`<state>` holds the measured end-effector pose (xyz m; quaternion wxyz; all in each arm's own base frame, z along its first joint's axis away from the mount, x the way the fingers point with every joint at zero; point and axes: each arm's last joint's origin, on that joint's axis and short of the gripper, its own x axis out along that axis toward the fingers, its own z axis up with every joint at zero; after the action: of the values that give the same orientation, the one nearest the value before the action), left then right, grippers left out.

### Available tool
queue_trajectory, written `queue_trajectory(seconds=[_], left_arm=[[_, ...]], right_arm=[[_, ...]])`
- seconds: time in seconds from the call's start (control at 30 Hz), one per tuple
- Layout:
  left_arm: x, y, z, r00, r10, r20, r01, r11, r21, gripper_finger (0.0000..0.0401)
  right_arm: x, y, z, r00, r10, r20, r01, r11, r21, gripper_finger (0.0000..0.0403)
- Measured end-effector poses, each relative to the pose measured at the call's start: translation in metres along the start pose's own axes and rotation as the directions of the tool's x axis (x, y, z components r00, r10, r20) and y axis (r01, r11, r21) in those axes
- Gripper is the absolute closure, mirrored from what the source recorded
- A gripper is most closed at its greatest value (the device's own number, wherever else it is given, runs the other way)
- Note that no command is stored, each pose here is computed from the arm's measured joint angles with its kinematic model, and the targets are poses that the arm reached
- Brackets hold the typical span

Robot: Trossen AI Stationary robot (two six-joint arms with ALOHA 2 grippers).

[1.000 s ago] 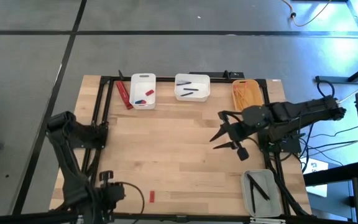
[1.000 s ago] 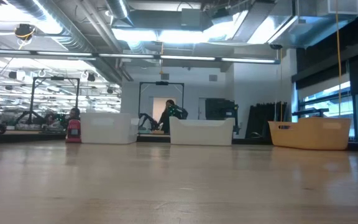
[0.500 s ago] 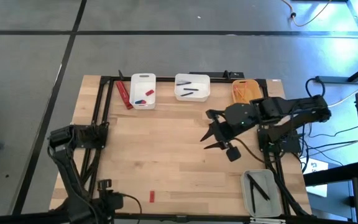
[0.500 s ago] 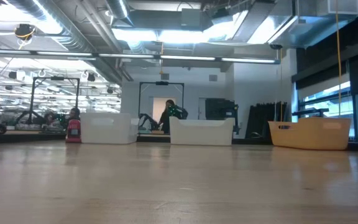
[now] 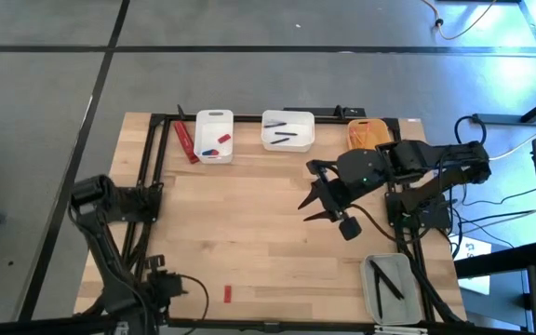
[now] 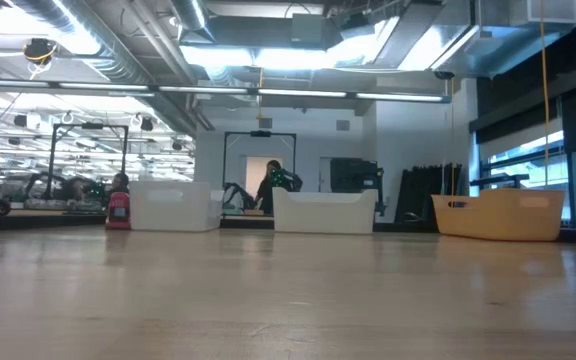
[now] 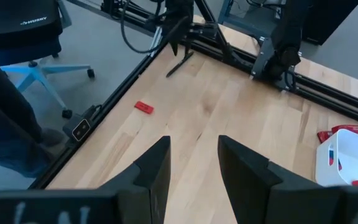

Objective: Sort crayons/erasers/pens/pencils in bins
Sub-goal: Put the black pen into the gray bin

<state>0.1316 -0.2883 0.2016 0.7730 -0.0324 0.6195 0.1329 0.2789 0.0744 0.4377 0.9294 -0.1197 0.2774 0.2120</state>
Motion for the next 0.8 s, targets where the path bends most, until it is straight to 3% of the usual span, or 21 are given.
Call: queue_trajectory(seconds=[0.23, 0.63, 0.8], left_arm=[[0.007, 0.010, -0.004, 0.952, -0.301, 0.053, 0.303, 0.952, -0.041, 0.0282], [0.040, 0.028, -0.004, 0.974, -0.226, -0.009, 0.226, 0.974, 0.001, 0.0282], [0.041, 0.022, -0.002, 0.954, -0.298, 0.008, 0.297, 0.952, 0.067, 0.0282]], right_arm=[[0.001, 0.000, 0.000, 1.000, 0.001, -0.004, -0.001, 1.000, 0.001, 0.0267], [0.001, 0.000, 0.000, 1.000, 0.000, -0.004, 0.000, 1.000, 0.001, 0.0267], [0.001, 0.000, 0.000, 1.000, 0.000, -0.004, 0.000, 1.000, 0.001, 0.0267]])
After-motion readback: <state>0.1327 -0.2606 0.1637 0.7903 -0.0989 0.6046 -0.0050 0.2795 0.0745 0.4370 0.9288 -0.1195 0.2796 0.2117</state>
